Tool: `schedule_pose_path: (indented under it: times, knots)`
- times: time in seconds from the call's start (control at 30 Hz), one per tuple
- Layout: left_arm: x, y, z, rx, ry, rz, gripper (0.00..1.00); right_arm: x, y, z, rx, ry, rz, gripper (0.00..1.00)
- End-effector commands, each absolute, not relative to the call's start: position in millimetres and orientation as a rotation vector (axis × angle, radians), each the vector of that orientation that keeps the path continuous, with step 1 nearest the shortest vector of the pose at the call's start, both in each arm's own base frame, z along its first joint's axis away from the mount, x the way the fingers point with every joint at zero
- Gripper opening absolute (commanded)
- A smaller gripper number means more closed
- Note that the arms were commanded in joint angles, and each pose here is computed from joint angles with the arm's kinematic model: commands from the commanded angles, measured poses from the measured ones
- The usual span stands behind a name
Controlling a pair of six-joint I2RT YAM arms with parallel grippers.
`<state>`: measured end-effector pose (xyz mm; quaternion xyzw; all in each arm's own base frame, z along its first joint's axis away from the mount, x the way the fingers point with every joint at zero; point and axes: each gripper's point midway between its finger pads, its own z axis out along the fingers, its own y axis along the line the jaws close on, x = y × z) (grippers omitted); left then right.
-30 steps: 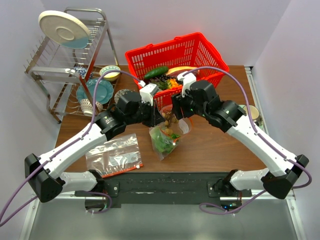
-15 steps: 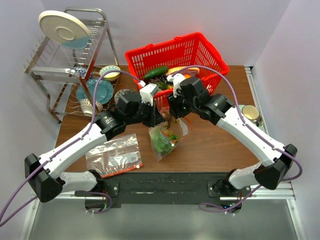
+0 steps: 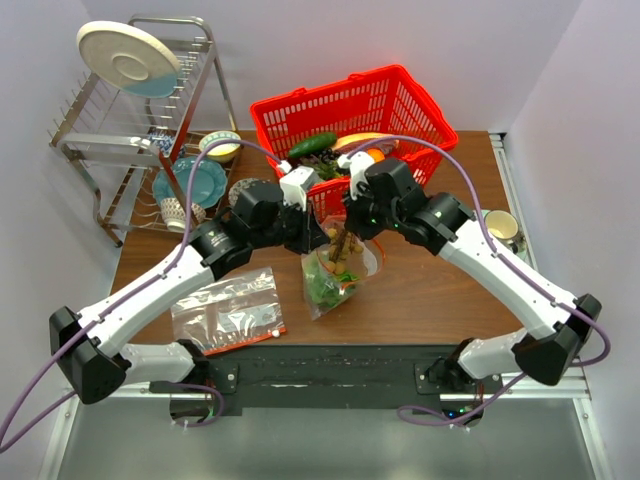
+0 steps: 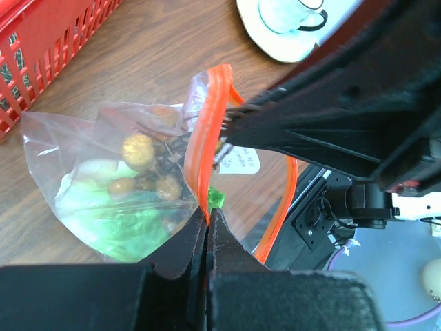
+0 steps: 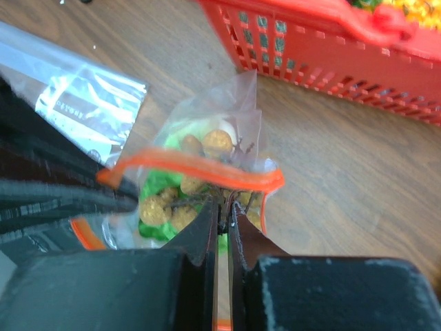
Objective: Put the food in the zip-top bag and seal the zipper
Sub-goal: Adjust the fake fruit in the zipper food storage bag.
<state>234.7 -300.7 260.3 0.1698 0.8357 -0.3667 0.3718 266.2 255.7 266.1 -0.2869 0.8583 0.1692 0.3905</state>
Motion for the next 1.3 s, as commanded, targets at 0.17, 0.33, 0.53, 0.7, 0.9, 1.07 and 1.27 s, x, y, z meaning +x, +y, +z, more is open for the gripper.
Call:
schedule_pose_path:
  times: [0.17,0.33,0.53,0.7,0.9,1.07,1.27]
  knots:
    - [241.3,-315.0,292.1,0.474,2.062,-1.003,0.00,260.5,232.1,308.4,-0.414,1.925,0.545,0.00]
    - [240.4,-318.2,295.6,0.481,2.058,-1.024,0.00,272.3,227.6,299.6,-0.179,1.812,0.619,0.00]
    - [237.5,-320.0,294.1,0.495,2.062,-1.043,0.00,286.2,213.6,295.3,0.008,1.789,0.581,0.00]
    - [236.6,-322.4,283.3,0.502,2.082,-1.044,0.00,290.3,198.0,311.5,0.138,1.750,0.561,0.00]
    - [236.8,-323.8,283.5,0.507,2.081,-1.053,0.00,292.7,186.1,314.3,0.216,1.724,0.531,0.00]
    - [236.9,-323.3,286.3,0.509,2.078,-1.050,0.00,293.6,185.9,307.9,0.238,1.738,0.528,0.00]
    - [238.0,-329.6,296.7,0.494,2.035,-1.099,0.00,294.3,203.2,282.8,0.324,1.744,0.668,0.00]
